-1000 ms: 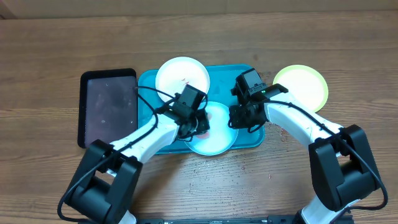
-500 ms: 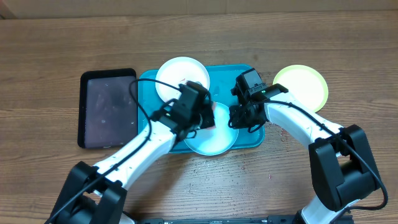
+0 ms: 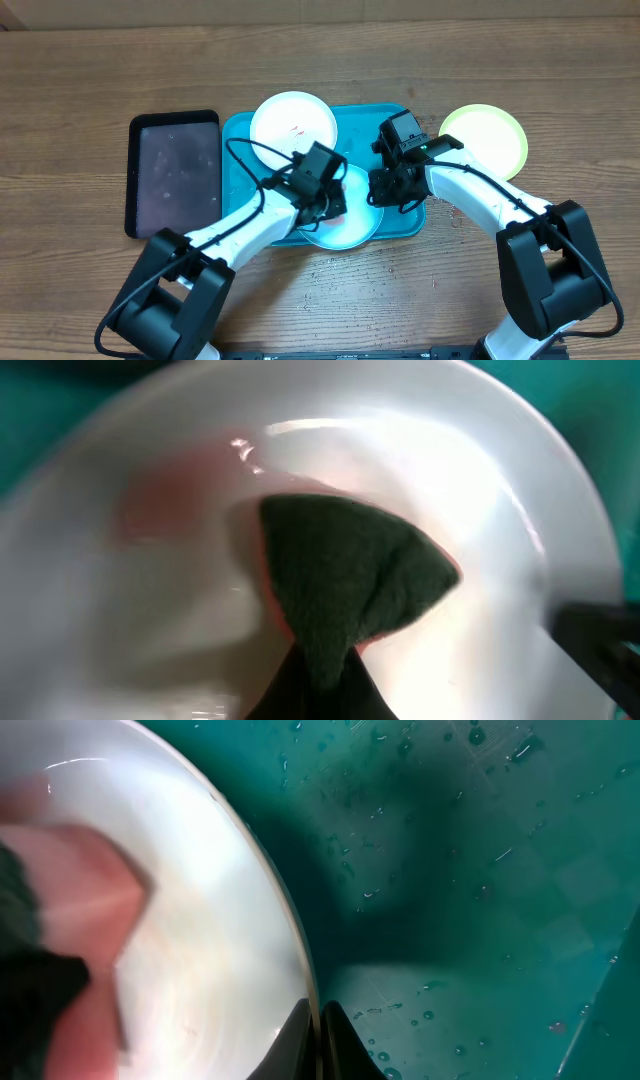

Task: Clean dirty plates on tray and stack at the side
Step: 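Scrub the light-blue plate with the sponge in the left gripper, then move the sponge back to the black tray with the left gripper, then lift the light-blue plate upright by its rim with the right gripper, then carry the light-blue plate right and stack it on the yellow plate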

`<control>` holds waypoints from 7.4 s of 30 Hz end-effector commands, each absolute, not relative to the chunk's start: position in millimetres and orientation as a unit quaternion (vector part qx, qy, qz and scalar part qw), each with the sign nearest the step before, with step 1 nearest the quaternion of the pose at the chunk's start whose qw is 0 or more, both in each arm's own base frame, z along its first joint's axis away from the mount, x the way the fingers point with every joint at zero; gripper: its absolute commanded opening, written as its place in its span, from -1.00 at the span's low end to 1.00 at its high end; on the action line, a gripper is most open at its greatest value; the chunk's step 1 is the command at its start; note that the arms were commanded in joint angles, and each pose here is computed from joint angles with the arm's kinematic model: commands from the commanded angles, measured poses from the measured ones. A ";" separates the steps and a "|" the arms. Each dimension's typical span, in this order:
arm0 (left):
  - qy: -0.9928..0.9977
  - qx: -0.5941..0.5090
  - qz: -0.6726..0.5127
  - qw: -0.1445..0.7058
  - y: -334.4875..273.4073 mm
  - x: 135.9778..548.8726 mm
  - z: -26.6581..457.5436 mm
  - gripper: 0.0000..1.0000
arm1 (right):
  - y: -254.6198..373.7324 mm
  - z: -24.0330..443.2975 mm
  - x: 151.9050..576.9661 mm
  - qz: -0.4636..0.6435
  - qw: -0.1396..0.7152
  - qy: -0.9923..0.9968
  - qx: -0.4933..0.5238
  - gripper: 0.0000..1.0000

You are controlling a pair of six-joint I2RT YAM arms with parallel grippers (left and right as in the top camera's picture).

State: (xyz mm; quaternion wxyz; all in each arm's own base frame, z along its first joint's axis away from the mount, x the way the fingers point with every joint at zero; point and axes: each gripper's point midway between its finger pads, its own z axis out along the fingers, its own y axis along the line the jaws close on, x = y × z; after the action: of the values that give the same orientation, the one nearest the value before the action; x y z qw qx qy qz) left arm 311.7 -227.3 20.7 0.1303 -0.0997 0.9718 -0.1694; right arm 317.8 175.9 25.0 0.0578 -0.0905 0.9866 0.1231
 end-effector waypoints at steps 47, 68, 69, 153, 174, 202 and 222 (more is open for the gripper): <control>0.975 -0.090 0.042 0.198 46.8 369.6 39.4 -0.90 | 127.5 140.4 363.1 -0.076 0.276 0.952 -0.111 -0.93; 0.975 -0.047 0.094 0.196 61.2 371.5 37.9 -0.70 | 168.5 239.3 350.7 -0.322 0.492 0.802 -0.104 -0.93; 0.975 -0.047 0.093 0.196 61.2 371.5 37.9 -0.68 | 169.6 241.3 348.9 -0.326 0.495 0.799 -0.104 -0.93; 0.980 -0.102 0.072 0.156 68.2 356.7 17.5 -0.92 | 176.7 250.9 346.1 -0.327 0.517 0.786 -0.092 -0.93; 0.961 -0.136 0.067 0.230 71.5 380.5 61.2 -0.11 | 176.8 250.8 346.1 -0.327 0.517 0.786 -0.092 -0.93; 0.967 -0.147 0.055 0.199 68.0 379.6 33.0 -0.92 | 186.9 230.1 349.8 -0.247 0.505 0.824 -0.074 -0.93; 0.978 -0.130 0.011 0.163 49.7 363.9 28.6 -0.92 | 22.0 168.7 399.4 0.119 0.292 0.916 0.247 -0.93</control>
State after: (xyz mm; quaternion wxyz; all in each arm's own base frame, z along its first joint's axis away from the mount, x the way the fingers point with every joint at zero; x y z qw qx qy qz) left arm 356.2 52.0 14.4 0.1443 -0.1390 0.9794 0.0235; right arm 396.5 28.8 160.5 0.3263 0.1996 0.9237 -0.0213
